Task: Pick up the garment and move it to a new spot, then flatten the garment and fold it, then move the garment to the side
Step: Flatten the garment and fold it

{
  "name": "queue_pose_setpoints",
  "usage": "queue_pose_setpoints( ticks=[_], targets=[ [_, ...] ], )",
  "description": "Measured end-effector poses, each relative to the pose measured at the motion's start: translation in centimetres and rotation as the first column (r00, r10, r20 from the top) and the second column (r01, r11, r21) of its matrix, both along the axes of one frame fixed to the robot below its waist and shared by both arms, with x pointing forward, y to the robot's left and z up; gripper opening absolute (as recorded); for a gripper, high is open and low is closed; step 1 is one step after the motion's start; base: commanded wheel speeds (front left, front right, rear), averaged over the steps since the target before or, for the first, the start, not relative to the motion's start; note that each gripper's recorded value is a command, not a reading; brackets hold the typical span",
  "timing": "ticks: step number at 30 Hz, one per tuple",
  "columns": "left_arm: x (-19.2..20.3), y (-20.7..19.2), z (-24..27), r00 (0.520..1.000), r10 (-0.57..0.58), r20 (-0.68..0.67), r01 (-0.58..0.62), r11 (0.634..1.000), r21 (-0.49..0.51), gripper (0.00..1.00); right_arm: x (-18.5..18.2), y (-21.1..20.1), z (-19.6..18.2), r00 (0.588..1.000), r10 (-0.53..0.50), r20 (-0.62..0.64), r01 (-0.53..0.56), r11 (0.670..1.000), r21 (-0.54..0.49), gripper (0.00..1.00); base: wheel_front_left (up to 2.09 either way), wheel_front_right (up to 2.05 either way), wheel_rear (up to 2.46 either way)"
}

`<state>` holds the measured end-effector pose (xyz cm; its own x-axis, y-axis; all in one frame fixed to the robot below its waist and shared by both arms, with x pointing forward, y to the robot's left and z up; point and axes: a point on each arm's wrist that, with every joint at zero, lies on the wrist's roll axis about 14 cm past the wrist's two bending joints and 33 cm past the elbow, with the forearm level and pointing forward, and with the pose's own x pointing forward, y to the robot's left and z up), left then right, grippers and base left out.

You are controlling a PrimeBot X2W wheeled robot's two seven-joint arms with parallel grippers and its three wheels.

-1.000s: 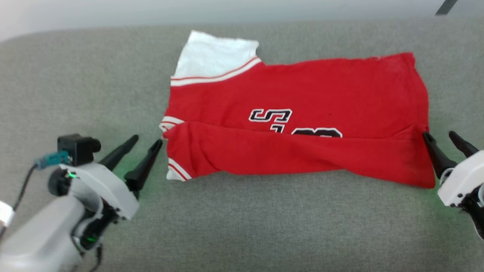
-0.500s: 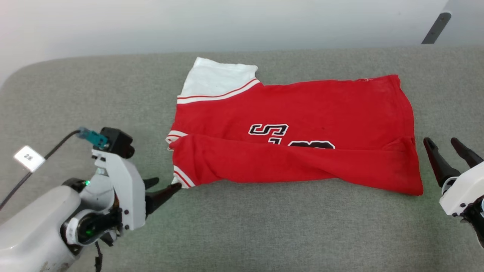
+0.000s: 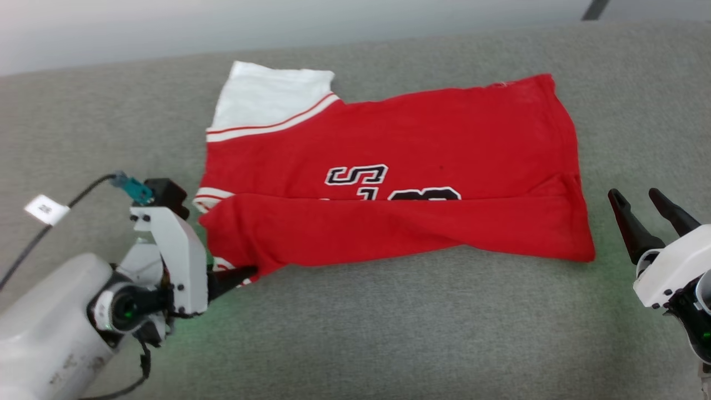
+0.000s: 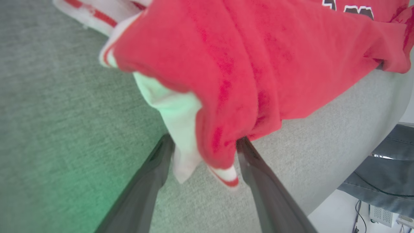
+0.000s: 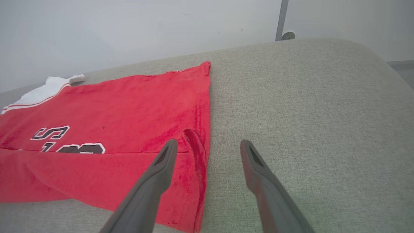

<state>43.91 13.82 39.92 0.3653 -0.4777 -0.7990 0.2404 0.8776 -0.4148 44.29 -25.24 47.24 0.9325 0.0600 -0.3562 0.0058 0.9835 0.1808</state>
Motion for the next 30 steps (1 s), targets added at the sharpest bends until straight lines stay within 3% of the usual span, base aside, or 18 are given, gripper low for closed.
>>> queue_pose_setpoints(
  ticks=[3, 4, 5, 6, 11, 16, 19, 25, 27, 28, 29, 30],
  targets=[
    [0.4, -0.4, -0.8, 0.999, -0.011, -0.032, 0.011, 1.000, -0.013, 1.00, -0.3, -0.6, -0.4, 1.000, -0.014, -0.012, 0.014, 1.000, -0.006, 1.00, 0.00, 0.00, 0.00],
    [0.6, -0.7, -0.9, 0.999, -0.020, -0.034, 0.019, 1.000, -0.022, 0.37, -0.4, -0.7, -0.6, 1.000, -0.015, -0.019, 0.015, 1.000, -0.011, 1.00, 0.00, 0.00, 0.00],
    [0.7, -0.9, -1.0, 0.999, -0.023, -0.040, 0.022, 0.999, -0.032, 0.37, -0.5, -0.7, -0.8, 0.999, -0.008, -0.032, 0.008, 1.000, -0.022, 1.00, 0.00, 0.00, 0.00],
    [0.8, -1.0, -1.2, 0.998, -0.029, -0.050, 0.027, 0.999, -0.034, 0.00, -0.7, -0.6, -1.1, 0.999, 0.003, -0.048, -0.005, 0.999, -0.034, 1.00, 0.00, 0.00, 0.00],
    [1.0, -1.4, -1.6, 0.998, -0.051, -0.049, 0.049, 0.998, -0.044, 0.00, -0.4, 0.4, -1.6, 0.986, 0.090, -0.142, -0.105, 0.989, -0.105, 1.00, 0.00, 0.00, 0.00],
    [1.0, -1.5, -1.4, 0.998, -0.059, -0.033, 0.058, 0.997, -0.049, 0.00, -0.7, 1.5, -2.9, 0.944, 0.161, -0.287, -0.204, 0.971, -0.127, 1.00, 0.00, 0.00, 0.00],
    [1.0, -1.5, -1.4, 0.998, -0.066, -0.020, 0.065, 0.997, -0.050, 0.00, -1.3, 1.8, -4.8, 0.872, 0.196, -0.448, -0.273, 0.955, -0.115, 1.00, 0.00, 0.00, 0.00],
    [0.9, -1.4, -1.5, 0.997, -0.072, -0.007, 0.072, 0.996, -0.050, 0.00, -1.7, 2.0, -7.1, 0.776, 0.206, -0.596, -0.315, 0.945, -0.084, 1.00, 0.00, 0.00, 0.00],
    [0.9, -1.3, -1.6, 0.997, -0.074, -0.003, 0.073, 0.996, -0.050, 0.00, -1.5, 2.2, -7.4, 0.764, 0.210, -0.610, -0.325, 0.942, -0.082, 1.00, 0.00, 0.00, 0.00],
    [0.9, -1.3, -1.6, 0.997, -0.072, -0.002, 0.072, 0.996, -0.050, 0.00, -1.2, 2.2, -7.5, 0.762, 0.212, -0.612, -0.327, 0.941, -0.081, 0.85, 0.00, 0.00, 0.00],
    [0.9, -1.2, -1.6, 0.998, -0.068, 0.000, 0.068, 0.996, -0.051, 0.00, -1.2, 2.4, -7.6, 0.759, 0.217, -0.614, -0.331, 0.941, -0.076, 0.35, 0.00, 0.00, 0.00],
    [0.9, -1.1, -1.7, 0.998, -0.067, 0.000, 0.067, 0.996, -0.051, 0.00, -1.1, 2.5, -7.7, 0.758, 0.221, -0.613, -0.333, 0.940, -0.074, 0.14, 0.00, 0.00, 0.00]
  ],
)
